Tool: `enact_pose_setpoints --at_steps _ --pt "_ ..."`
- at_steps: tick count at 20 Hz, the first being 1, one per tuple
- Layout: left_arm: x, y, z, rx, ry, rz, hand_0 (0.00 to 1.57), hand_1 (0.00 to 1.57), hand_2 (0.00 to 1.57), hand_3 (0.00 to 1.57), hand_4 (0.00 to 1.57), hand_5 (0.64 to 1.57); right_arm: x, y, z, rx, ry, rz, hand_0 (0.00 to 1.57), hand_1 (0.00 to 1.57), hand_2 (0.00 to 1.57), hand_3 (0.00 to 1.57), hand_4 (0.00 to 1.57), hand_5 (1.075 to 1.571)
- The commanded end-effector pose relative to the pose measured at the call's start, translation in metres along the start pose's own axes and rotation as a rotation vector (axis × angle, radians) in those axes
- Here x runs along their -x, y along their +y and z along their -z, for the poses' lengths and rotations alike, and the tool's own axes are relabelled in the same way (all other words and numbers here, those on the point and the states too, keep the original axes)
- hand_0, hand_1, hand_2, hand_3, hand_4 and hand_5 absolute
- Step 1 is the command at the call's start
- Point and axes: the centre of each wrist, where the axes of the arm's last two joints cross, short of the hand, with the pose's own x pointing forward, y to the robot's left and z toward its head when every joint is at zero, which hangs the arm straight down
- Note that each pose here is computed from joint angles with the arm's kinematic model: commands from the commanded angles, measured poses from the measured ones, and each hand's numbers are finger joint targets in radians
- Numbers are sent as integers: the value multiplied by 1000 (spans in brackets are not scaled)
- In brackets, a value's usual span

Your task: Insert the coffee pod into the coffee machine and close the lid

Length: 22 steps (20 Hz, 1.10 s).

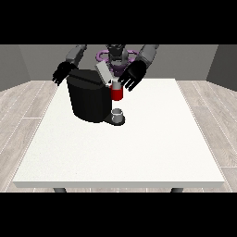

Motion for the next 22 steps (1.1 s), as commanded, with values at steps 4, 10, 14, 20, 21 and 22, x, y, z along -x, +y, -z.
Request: enact_pose_setpoints --at_steps 4,10,14,20,21,22 --pt "1 -25 -1 37 2 30 1058 1058 1125 961 367 1571 3 -11 2 15 6 12 0 0 0 0 431 1571" --pt "21 5 -9 -6 -28 69 912 912 1022 865 363 1571 -7 19 -6 -25 -54 15 0 0 0 0 459 1571" --pt "7 -7 -3 91 -29 127 0 0 0 0 0 1571 -4 5 5 19 -17 -9 0 0 0 0 411 1571" --pt "-16 18 3 64 -52 153 0 0 0 0 0 1571 18 -8 2 43 -3 -7 0 0 0 0 360 1571" --pt "-1 -2 -1 77 -35 141 0 0 0 0 0 1571 23 -1 -9 55 1 -15 0 0 0 0 348 1571" --pt "-13 -20 2 109 -46 123 0 0 0 0 0 1571 30 -15 -8 44 49 -16 0 0 0 0 338 1571"
